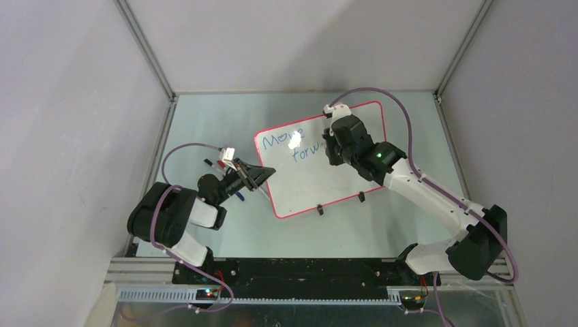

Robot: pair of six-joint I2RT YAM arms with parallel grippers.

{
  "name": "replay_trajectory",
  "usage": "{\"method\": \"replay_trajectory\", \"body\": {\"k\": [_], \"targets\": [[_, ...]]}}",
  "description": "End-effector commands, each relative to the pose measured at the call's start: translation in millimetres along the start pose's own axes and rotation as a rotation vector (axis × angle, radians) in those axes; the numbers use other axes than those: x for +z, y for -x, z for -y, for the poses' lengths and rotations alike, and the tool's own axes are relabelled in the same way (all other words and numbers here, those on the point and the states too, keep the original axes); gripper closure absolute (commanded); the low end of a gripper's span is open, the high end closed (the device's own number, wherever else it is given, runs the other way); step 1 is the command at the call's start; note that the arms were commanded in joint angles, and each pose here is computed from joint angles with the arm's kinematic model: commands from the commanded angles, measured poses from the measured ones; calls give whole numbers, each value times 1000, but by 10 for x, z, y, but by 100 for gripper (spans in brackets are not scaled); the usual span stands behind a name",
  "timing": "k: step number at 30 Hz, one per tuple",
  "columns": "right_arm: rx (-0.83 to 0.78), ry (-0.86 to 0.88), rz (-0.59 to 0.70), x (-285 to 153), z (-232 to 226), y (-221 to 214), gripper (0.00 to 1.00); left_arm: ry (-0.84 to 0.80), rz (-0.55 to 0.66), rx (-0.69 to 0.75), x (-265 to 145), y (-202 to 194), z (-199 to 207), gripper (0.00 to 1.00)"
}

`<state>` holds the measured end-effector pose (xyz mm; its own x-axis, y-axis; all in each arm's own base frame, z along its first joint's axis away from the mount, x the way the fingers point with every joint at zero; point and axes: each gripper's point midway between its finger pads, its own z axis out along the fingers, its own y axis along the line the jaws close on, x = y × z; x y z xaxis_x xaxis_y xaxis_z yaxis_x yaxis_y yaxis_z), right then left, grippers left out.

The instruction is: Write a sentence on the whiteboard

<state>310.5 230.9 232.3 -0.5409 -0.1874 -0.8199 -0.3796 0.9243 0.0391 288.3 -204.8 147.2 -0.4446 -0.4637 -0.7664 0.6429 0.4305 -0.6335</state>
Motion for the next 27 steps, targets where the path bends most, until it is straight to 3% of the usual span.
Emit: {"method": "replay_trajectory", "body": {"k": [1,27], "targets": [[15,-23,30,38,40,81,100,-2,60,82,43,185,-19,100],[52,-32,47,159,89,166,100,-3,59,83,44,182,-18,100]]}}
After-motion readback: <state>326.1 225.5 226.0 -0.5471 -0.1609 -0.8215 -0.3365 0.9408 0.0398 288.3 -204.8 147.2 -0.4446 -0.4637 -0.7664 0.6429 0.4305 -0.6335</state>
